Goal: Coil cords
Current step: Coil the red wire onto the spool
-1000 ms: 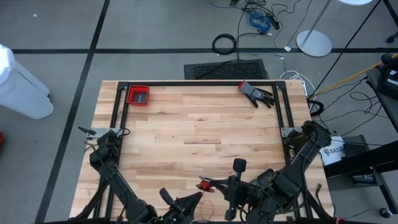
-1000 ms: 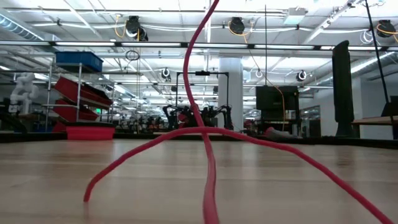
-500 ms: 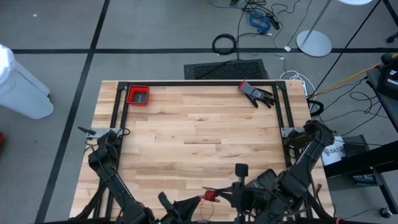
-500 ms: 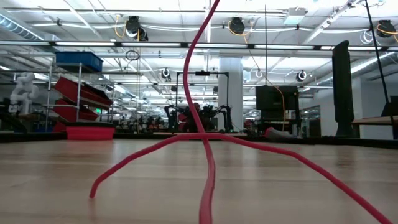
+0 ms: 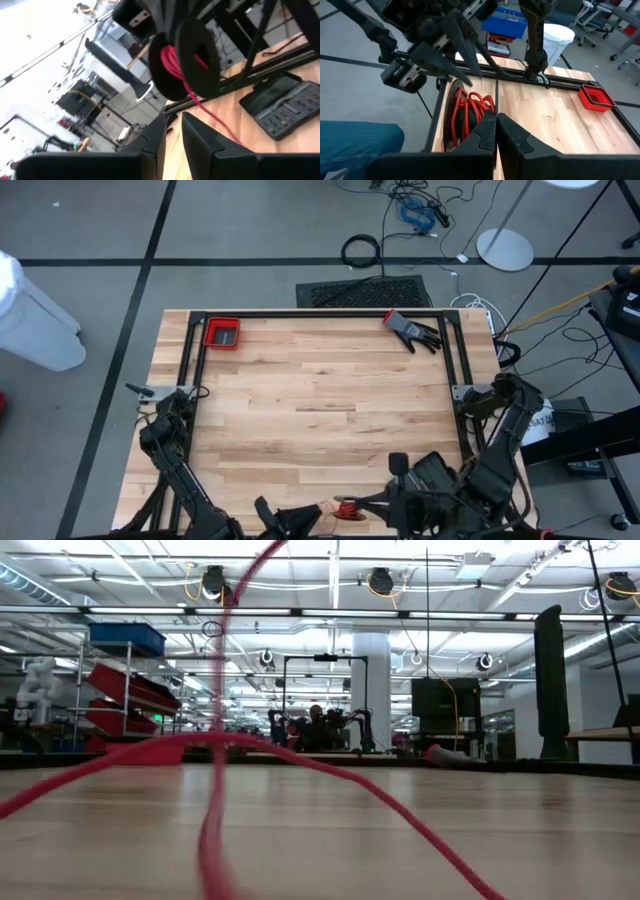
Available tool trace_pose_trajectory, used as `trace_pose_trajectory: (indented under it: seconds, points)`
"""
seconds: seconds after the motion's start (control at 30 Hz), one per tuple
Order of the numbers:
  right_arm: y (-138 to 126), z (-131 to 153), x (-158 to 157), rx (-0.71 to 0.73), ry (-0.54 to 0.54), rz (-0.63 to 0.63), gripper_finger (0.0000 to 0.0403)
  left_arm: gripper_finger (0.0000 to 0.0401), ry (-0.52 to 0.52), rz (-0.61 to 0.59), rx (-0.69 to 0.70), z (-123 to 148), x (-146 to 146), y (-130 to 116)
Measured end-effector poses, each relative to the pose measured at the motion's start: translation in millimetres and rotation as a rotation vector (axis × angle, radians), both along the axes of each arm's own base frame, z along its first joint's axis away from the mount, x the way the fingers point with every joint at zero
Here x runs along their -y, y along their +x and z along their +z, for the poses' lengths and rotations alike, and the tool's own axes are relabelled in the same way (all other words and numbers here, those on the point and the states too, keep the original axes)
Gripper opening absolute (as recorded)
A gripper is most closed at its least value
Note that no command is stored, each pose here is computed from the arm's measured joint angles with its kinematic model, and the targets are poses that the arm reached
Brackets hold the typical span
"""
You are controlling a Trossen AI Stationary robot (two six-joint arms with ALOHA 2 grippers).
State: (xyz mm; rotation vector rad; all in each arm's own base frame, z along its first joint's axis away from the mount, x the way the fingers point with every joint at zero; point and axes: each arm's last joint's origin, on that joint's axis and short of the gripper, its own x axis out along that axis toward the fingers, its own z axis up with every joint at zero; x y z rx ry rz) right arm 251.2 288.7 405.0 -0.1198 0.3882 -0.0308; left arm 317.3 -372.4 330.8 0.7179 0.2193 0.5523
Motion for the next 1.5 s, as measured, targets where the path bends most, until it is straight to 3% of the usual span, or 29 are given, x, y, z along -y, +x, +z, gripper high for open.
trace_pose_trajectory:
  seconds: [0.13,0.37,0.57,0.83,1.13,1.5]
  points:
    - [-4.1,0.7,-3.1,0.013,-0.011,-0.002,0.0,0.0087,-0.005,-0.01,-0.004,-5.0,-0.1,-0.2]
    - [-5.2,1.2,-3.7,0.021,-0.022,-0.008,0.0,0.0093,-0.126,-0.016,0.07,-6.9,-0.2,-0.2]
    - [-8.2,4.3,-2.3,0.047,-0.033,-0.04,0.0,0.0093,-0.244,-0.146,0.04,-23.0,0.1,0.0]
    - [-17.7,9.0,-4.3,0.076,-0.056,-0.055,0.0,0.0093,-0.319,-0.11,0.0,-42.7,-9.7,-5.2]
    - [-25.0,10.9,-7.7,0.106,-0.086,-0.08,0.0,0.0093,-0.431,-0.172,-0.056,-46.6,-13.1,1.1]
    - [-26.0,10.9,-8.4,0.106,-0.089,-0.076,0.0,0.0093,-0.467,-0.145,-0.037,-49.6,-18.1,7.4]
